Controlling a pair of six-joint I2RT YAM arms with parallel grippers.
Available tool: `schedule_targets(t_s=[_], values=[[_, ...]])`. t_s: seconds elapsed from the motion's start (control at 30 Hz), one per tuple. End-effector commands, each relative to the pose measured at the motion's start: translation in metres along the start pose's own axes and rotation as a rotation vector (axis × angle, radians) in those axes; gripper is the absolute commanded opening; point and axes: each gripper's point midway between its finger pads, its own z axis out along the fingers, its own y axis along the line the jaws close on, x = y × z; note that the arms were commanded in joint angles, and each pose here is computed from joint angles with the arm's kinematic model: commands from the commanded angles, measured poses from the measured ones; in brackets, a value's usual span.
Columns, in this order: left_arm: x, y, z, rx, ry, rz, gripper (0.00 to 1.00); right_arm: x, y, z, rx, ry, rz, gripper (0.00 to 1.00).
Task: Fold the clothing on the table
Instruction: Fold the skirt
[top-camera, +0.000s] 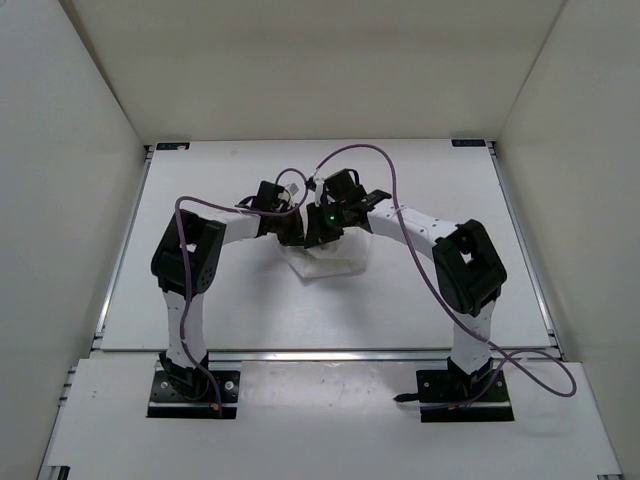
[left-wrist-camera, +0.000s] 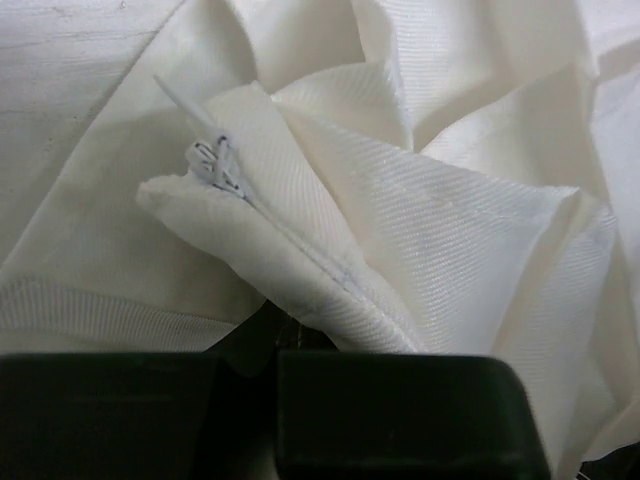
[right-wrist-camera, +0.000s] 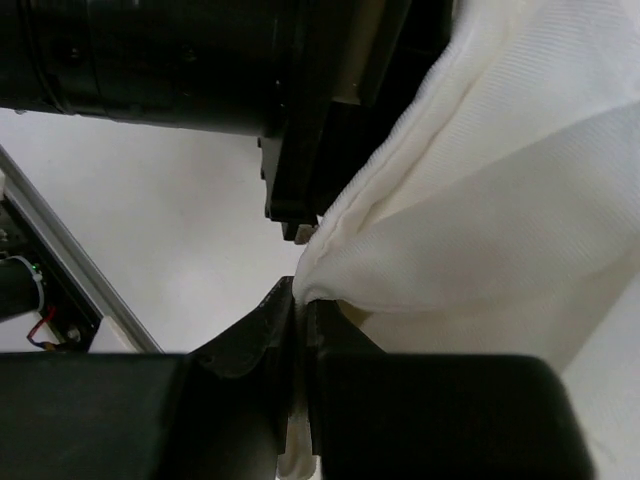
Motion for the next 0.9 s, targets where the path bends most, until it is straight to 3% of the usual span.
schedule_targets(t_s=[0.0, 0.13, 0.2, 0.27, 0.47, 0.6, 0.63, 0.67, 0.73, 0.87], values=[[0.046, 0.037, 0.007, -0.09, 0.124, -0.069, 0.0, -0.023, 0.042, 0.004, -0.14, -0.064, -0.036, 0.0], [0.049, 0.04, 0.004, -0.07, 0.132, -0.094, 0.0, -0.008, 0.043, 0.019, -0.121, 0.01, -0.037, 0.04], [0.047, 0.041, -0.001, -0.054, 0.124, -0.108, 0.0, -0.009, 0.038, 0.016, -0.094, 0.016, -0.039, 0.27], [0.043, 0.036, -0.007, -0.017, 0.12, -0.124, 0.0, -0.017, 0.042, 0.003, -0.093, -0.001, -0.039, 0.34], [-0.011, 0.01, -0.064, 0.088, -0.034, -0.125, 0.03, -0.076, 0.067, -0.071, -0.128, -0.212, -0.112, 0.53], [-0.067, 0.004, -0.124, 0.122, -0.243, -0.14, 0.2, -0.097, 0.059, -0.109, -0.036, -0.351, -0.125, 0.45], [-0.082, -0.001, -0.147, 0.134, -0.31, -0.129, 0.27, -0.101, 0.048, -0.116, -0.007, -0.374, -0.115, 0.33], [-0.09, 0.002, -0.155, 0.131, -0.343, -0.136, 0.32, -0.095, 0.039, -0.118, 0.012, -0.378, -0.092, 0.13], [-0.102, -0.017, -0.179, 0.158, -0.408, -0.095, 0.39, -0.081, 0.012, -0.116, 0.03, -0.353, -0.041, 0.0], [-0.093, -0.053, -0.181, 0.194, -0.406, -0.019, 0.4, -0.024, -0.032, -0.081, 0.071, -0.214, 0.067, 0.01]])
